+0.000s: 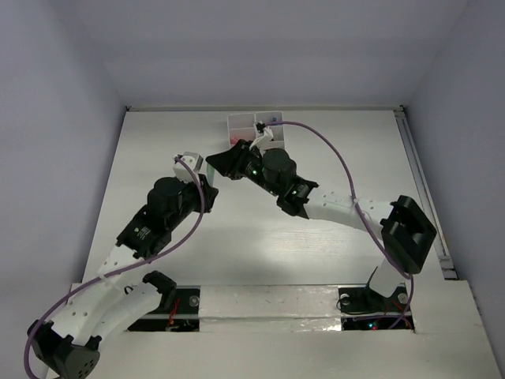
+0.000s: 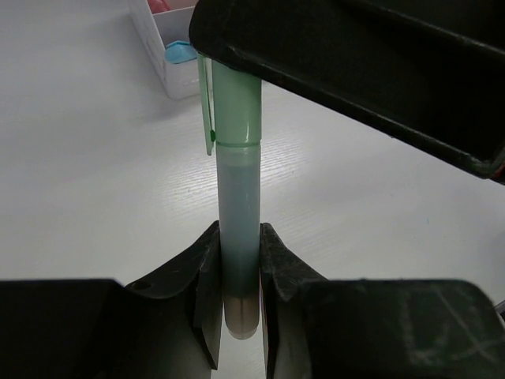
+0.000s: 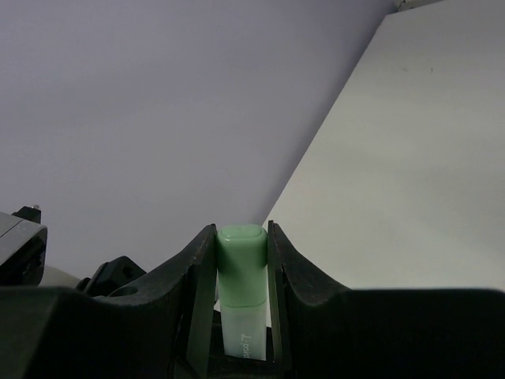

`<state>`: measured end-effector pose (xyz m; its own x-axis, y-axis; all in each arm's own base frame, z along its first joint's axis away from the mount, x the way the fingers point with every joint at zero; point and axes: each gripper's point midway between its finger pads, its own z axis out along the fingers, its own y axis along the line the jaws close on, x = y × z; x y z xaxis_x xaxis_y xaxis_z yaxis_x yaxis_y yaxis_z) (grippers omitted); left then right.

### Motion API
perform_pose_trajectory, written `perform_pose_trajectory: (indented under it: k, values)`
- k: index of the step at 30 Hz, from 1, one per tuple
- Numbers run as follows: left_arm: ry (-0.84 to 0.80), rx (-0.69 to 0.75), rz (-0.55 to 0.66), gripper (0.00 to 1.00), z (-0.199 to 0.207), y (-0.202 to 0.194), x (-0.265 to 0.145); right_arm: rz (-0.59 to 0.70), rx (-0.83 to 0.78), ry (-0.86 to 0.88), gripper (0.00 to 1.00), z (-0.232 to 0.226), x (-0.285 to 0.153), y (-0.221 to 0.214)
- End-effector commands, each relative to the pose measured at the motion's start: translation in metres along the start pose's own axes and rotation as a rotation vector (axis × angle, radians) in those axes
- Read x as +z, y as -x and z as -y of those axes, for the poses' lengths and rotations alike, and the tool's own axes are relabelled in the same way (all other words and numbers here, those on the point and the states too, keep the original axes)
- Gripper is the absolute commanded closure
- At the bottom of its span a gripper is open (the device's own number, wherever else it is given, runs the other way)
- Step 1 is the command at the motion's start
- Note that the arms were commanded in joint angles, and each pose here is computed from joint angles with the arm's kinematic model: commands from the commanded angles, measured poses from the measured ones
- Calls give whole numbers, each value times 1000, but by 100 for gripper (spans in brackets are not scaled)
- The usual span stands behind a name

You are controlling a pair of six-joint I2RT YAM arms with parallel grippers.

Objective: Sort the stationery into containers
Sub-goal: Close the pen cap on the pen.

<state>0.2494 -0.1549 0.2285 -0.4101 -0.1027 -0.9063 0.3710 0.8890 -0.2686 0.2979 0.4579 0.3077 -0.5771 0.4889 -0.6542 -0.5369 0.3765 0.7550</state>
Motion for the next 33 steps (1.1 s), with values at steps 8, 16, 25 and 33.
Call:
perform_pose_trajectory:
  k: [8, 16, 25, 33]
  values:
    - [-82, 25, 304, 100, 33, 120, -17, -320, 0, 104, 100, -6, -49, -85]
    - [-67, 35, 346, 100, 36, 145, -13, -379, -5, 81, 100, 13, -67, -111]
    - [-45, 62, 400, 100, 41, 184, -11, -463, 13, 48, 100, 26, -86, -158]
    - [-88, 61, 487, 100, 60, 231, -11, -526, 22, 51, 100, 26, -98, -188]
